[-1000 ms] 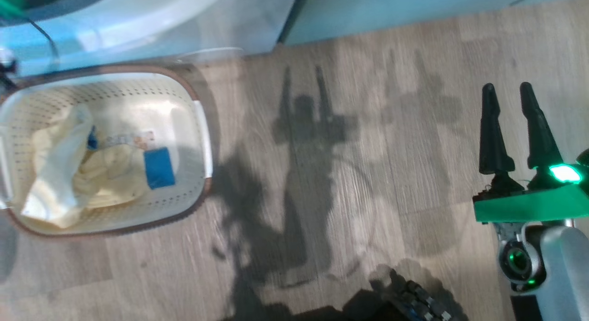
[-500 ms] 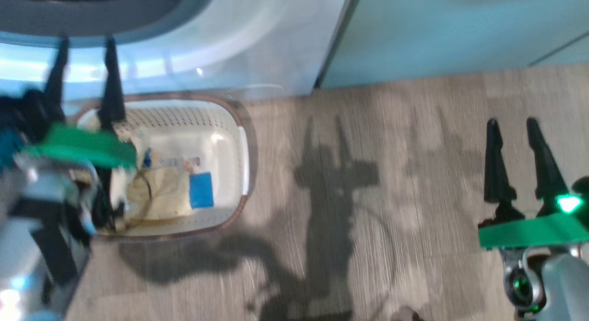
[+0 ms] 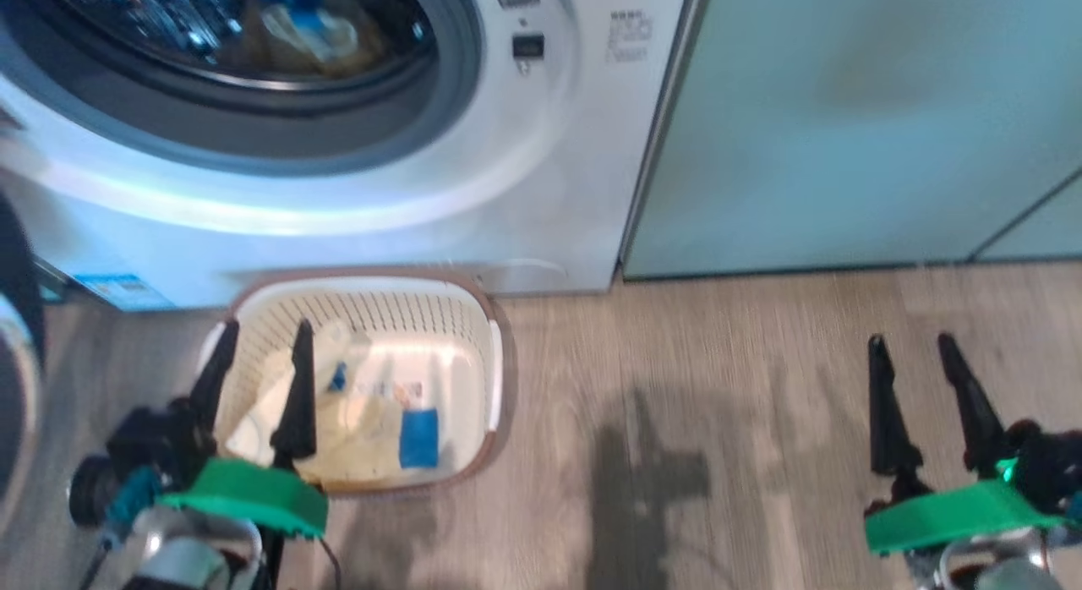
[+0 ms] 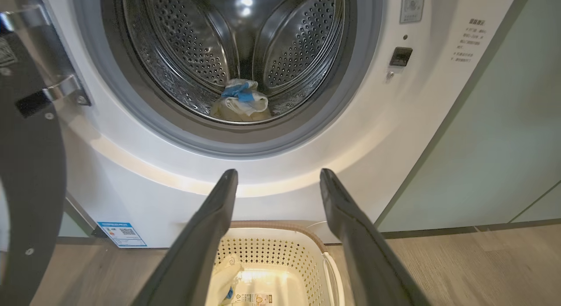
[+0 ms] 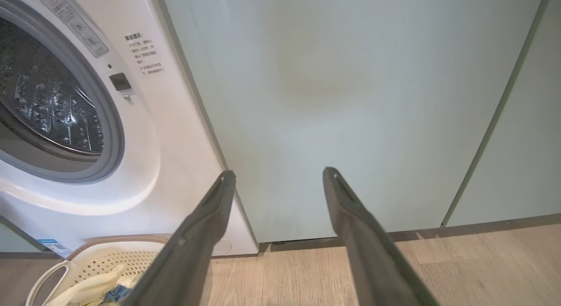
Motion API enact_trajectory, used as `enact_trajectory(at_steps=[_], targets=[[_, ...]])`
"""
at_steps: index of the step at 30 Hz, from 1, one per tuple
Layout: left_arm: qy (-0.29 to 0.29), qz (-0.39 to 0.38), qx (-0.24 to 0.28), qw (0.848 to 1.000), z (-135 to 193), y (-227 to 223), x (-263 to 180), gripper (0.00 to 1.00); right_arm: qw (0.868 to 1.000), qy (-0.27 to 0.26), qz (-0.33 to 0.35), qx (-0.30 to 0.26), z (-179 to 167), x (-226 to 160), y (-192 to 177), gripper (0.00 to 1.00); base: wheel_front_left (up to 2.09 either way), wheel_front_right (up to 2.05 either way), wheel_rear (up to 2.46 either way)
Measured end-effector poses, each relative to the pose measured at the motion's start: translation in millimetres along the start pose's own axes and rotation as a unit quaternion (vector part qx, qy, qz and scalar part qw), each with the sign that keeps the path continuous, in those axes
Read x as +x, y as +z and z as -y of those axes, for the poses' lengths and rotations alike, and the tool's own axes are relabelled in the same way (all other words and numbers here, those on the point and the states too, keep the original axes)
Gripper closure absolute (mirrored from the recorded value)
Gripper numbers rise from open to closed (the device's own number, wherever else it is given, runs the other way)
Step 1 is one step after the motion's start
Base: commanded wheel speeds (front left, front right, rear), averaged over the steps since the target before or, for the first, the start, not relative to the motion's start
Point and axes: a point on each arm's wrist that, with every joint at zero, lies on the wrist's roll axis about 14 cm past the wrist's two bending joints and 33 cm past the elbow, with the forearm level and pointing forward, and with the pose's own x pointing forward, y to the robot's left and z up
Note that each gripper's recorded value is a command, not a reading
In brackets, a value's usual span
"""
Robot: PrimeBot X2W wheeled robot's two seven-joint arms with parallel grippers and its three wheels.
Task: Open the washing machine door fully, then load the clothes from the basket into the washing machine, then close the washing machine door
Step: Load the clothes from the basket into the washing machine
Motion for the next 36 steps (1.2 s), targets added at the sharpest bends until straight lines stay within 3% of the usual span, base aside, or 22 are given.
enact_trajectory(at_steps=[18,36], targets=[[0.009,0.051,-0.002,0.999,-5,40,-79,0.00,0.999,0.045,0.029,-0.003,-33,-50,18,0.00,0.00,0.00,0.00],[0.015,0.055,0.000,0.998,-8,42,-83,0.00,0.998,0.051,0.034,-0.003,-37,-54,21,0.00,0.00,0.00,0.00]])
